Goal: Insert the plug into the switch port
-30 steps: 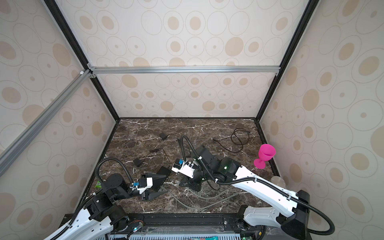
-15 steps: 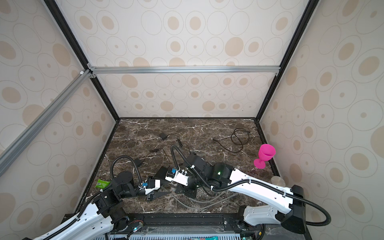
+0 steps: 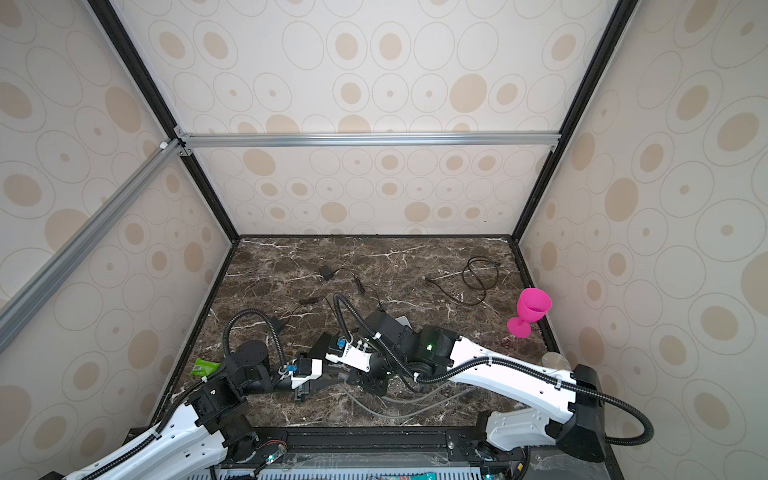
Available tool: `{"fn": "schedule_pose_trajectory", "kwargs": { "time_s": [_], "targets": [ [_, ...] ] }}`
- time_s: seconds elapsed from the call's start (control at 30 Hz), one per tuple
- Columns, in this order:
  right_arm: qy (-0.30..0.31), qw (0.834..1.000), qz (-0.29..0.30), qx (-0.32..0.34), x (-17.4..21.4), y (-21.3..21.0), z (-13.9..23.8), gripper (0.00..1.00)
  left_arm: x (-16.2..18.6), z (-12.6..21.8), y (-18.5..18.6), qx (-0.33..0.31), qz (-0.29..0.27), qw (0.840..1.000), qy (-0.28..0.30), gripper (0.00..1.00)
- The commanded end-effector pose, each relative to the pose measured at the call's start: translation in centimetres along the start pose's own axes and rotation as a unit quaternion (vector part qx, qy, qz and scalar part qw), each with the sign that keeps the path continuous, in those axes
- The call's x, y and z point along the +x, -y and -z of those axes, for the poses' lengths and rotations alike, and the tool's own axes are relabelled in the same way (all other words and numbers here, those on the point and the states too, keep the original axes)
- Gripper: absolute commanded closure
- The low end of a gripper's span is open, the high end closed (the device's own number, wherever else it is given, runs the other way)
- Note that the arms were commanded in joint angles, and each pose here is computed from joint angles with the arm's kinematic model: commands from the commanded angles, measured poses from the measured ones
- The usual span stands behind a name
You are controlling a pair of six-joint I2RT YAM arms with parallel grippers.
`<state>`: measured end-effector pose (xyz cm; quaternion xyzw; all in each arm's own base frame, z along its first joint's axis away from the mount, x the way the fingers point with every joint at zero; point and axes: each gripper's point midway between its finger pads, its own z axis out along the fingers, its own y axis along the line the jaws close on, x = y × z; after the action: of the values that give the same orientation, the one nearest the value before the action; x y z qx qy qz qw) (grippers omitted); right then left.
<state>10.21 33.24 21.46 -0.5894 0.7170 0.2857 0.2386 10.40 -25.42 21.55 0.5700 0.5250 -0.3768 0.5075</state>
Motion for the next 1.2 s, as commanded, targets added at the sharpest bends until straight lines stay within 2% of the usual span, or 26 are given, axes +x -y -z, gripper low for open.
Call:
{"fn": "schedule_pose_trajectory", "kwargs": {
  "time_s": [0.0,0.13,0.5,0.57,0.63,0.67,0.77,0.93,1.17],
  "targets": [
    [0.019,1.000,0.014,0.003,-1.3,-0.3,0.9,0.96,-1.8,0.2,0.2,0.008,-0.024,1.000,0.015,0.79],
    [0.019,1.000,0.015,0.005,-1.2,-0.3,1.1,0.96,-1.8,0.2,0.1,0.006,-0.027,1.000,0.013,0.84],
    [0.023,1.000,0.016,0.007,-1.2,-0.3,1.3,0.95,-1.8,0.2,0.0,0.002,-0.026,1.000,0.011,0.90],
    [0.026,1.000,0.015,0.005,-1.3,-0.4,1.3,0.87,-1.8,0.3,-0.1,0.001,-0.026,1.000,0.010,0.91],
    [0.032,0.999,0.010,0.005,-1.6,-0.4,1.4,0.63,-1.9,0.3,-0.1,0.000,-0.026,1.000,0.010,0.91],
    [0.035,0.999,0.010,0.006,-1.6,-0.4,1.6,0.61,-2.0,0.3,-0.1,-0.001,-0.027,1.000,0.010,0.92],
    [0.053,0.998,0.013,0.029,-2.0,0.1,2.8,0.60,-2.1,0.5,-0.1,-0.002,-0.029,0.999,0.013,0.93],
    [0.122,0.992,0.009,0.041,-2.1,0.9,4.4,0.58,-2.1,0.5,0.0,-0.001,-0.031,0.999,0.014,0.95],
    [0.134,0.989,0.062,-0.015,-0.6,-0.7,2.0,0.60,-2.0,0.4,0.1,0.004,-0.029,0.999,0.012,0.96]
  ]
}}
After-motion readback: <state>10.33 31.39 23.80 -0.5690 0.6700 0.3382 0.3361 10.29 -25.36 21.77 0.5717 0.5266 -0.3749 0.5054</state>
